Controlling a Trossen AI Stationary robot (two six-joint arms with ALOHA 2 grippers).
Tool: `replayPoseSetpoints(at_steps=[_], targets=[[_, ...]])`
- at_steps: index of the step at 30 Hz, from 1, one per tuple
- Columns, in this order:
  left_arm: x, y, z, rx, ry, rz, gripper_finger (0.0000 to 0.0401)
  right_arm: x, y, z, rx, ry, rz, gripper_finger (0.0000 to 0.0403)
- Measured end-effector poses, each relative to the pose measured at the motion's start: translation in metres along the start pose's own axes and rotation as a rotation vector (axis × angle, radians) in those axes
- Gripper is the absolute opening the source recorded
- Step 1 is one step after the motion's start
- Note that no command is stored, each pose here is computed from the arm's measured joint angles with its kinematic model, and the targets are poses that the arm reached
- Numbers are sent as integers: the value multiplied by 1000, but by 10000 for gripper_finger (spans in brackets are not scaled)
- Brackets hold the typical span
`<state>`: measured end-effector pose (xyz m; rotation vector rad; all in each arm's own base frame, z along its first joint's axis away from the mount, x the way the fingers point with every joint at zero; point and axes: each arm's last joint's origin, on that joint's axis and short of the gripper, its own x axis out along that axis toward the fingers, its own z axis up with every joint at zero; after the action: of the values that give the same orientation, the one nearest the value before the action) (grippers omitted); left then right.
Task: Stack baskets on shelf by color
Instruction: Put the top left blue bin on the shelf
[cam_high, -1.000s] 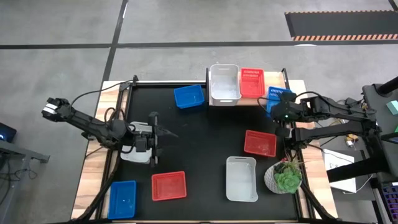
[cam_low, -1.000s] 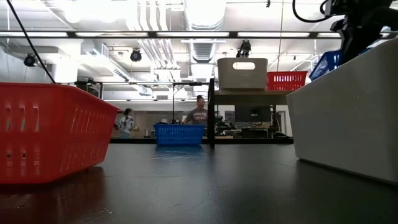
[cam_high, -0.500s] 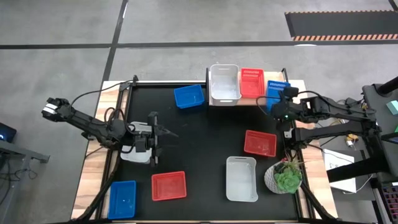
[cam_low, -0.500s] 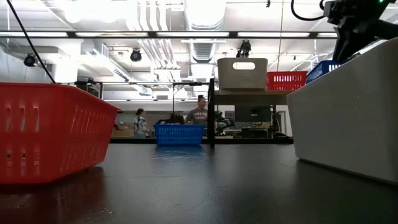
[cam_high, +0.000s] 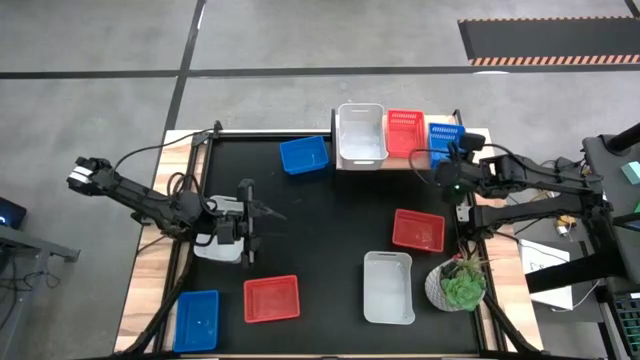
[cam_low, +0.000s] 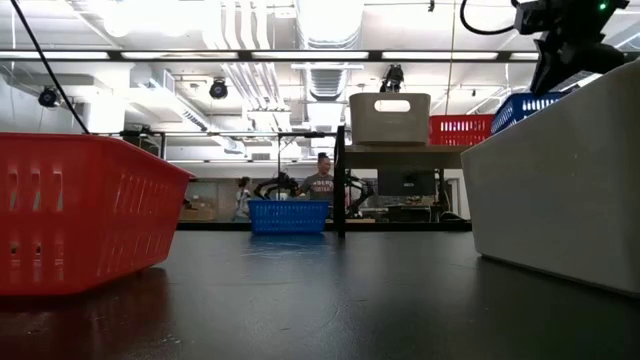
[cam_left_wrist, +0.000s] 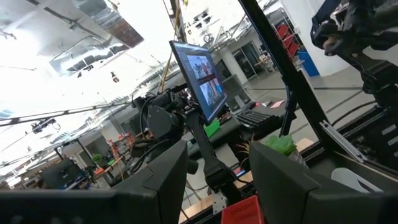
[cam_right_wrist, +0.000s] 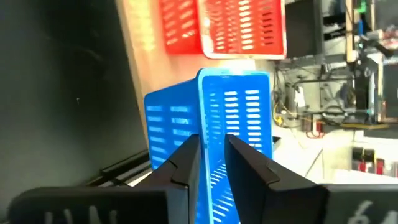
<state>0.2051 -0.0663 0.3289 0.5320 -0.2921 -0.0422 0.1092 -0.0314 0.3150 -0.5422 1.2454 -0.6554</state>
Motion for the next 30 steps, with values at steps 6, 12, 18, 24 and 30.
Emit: replayPoseSetpoints(at_steps=[6, 12, 18, 24, 30], targets=[[0, -1, -1, -1, 0, 0, 158, -7, -8, 7, 122, -24, 1, 65], [0, -1, -2, 0, 4, -2, 158, -17, -16, 16, 174, -70, 98, 62], [0, -3, -4, 1, 9, -6, 158, -33, -14, 26, 239, -148, 588, 46], [0, -2, -4, 19, 9, -5, 158, -16, -4, 22, 299, 72, 434, 11], [0, -3, -4, 27, 11, -7, 158, 3, 12, 23, 249, 187, 386, 8]])
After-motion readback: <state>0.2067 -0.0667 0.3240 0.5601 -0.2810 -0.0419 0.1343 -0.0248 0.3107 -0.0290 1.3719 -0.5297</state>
